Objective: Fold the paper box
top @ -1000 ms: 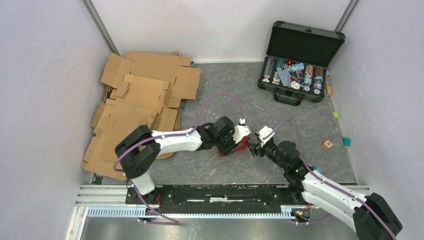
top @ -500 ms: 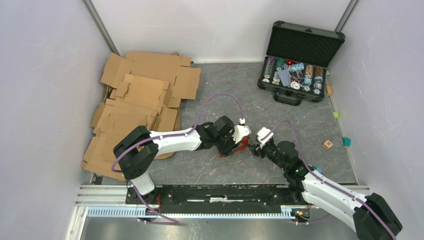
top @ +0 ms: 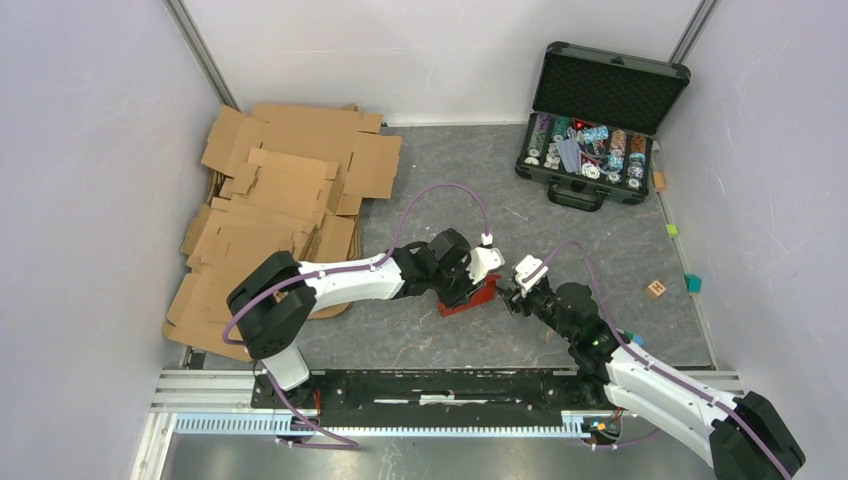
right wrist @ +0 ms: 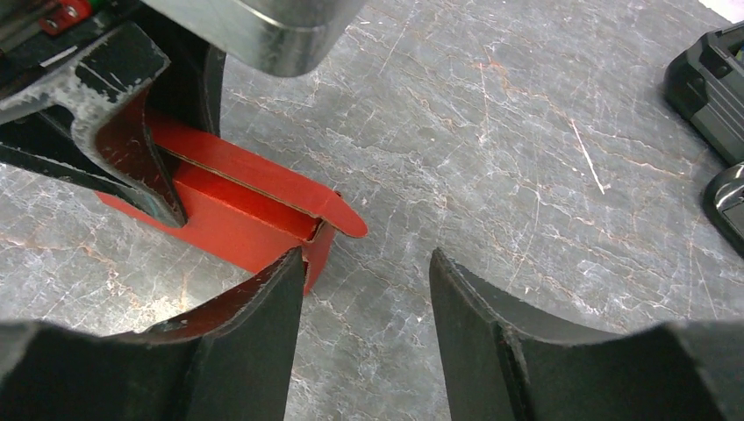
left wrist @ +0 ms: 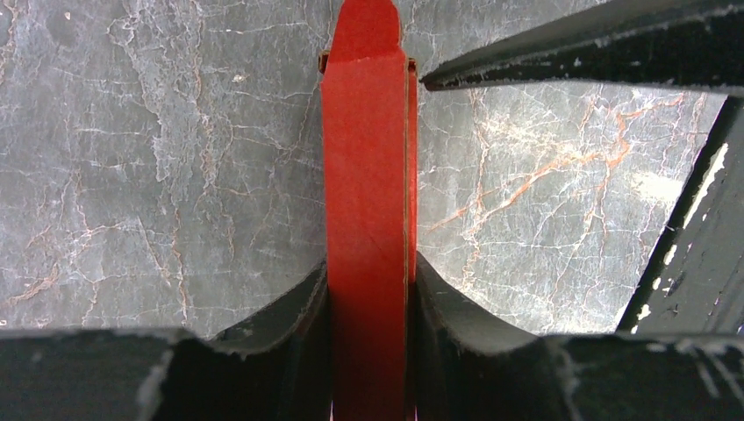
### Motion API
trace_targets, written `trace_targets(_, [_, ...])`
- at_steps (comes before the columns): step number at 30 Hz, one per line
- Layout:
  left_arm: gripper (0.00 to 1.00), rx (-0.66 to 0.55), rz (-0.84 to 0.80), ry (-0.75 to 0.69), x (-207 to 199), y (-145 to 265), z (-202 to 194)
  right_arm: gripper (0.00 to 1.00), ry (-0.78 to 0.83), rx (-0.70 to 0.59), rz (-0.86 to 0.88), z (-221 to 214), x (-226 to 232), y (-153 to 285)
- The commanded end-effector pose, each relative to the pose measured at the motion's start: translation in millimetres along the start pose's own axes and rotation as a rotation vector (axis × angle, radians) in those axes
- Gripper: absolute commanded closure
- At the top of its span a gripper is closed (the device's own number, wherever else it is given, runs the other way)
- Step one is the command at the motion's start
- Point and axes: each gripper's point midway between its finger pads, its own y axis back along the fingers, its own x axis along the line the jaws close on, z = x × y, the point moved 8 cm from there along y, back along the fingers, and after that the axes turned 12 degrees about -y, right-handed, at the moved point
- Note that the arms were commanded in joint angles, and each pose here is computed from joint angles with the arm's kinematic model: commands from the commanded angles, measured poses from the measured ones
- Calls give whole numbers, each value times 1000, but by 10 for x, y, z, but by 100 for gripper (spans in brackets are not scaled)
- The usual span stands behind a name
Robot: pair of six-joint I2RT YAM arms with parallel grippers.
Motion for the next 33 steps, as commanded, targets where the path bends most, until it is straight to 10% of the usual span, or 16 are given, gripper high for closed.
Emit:
trace_targets(1, [63,-19,-26,-39,-10,14,80,41,51,-60,-19,203,-36,-8])
trace_targets(33, [63,39,-41,-58,-71,-30,-66,67,184,-151,129,315,70,-129])
